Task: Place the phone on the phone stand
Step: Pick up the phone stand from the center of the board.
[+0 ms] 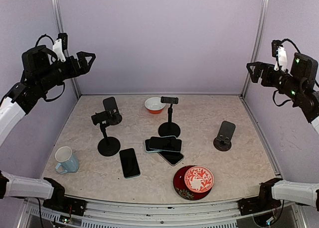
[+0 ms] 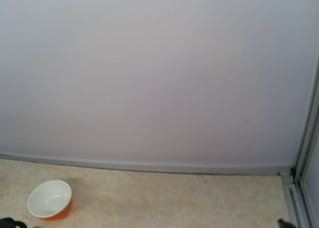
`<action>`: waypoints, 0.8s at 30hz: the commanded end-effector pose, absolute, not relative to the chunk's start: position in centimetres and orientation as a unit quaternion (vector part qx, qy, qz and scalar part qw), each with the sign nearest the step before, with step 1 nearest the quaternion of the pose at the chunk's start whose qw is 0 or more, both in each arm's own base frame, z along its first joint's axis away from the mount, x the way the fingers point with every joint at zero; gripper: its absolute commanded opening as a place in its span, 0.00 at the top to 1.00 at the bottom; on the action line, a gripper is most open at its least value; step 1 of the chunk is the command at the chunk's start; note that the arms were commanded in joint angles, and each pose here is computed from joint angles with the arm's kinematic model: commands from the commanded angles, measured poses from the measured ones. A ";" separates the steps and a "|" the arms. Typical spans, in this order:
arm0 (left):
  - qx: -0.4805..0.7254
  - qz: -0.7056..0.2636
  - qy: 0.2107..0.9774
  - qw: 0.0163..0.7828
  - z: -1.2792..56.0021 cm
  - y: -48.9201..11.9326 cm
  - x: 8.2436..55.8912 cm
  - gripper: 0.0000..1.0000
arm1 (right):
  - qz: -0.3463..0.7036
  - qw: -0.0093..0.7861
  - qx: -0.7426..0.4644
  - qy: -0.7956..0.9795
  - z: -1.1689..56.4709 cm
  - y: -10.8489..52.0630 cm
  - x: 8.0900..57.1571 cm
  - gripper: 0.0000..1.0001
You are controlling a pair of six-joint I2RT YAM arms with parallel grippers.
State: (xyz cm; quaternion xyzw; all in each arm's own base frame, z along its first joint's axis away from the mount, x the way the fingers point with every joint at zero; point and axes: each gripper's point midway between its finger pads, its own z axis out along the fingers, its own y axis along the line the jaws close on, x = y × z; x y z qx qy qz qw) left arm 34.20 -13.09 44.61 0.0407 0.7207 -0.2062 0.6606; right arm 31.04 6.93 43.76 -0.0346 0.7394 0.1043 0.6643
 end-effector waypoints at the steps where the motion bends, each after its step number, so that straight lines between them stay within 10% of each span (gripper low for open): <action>1: 0.031 -0.250 0.726 0.640 45.4 -14.0 35.7 0.01 | 0.097 0.670 -0.056 0.733 45.3 7.5 30.4 0.00; 24: -0.124 -0.077 0.858 0.492 29.8 -10.4 52.1 0.01 | 0.178 0.633 -0.135 0.741 40.8 11.0 27.0 0.00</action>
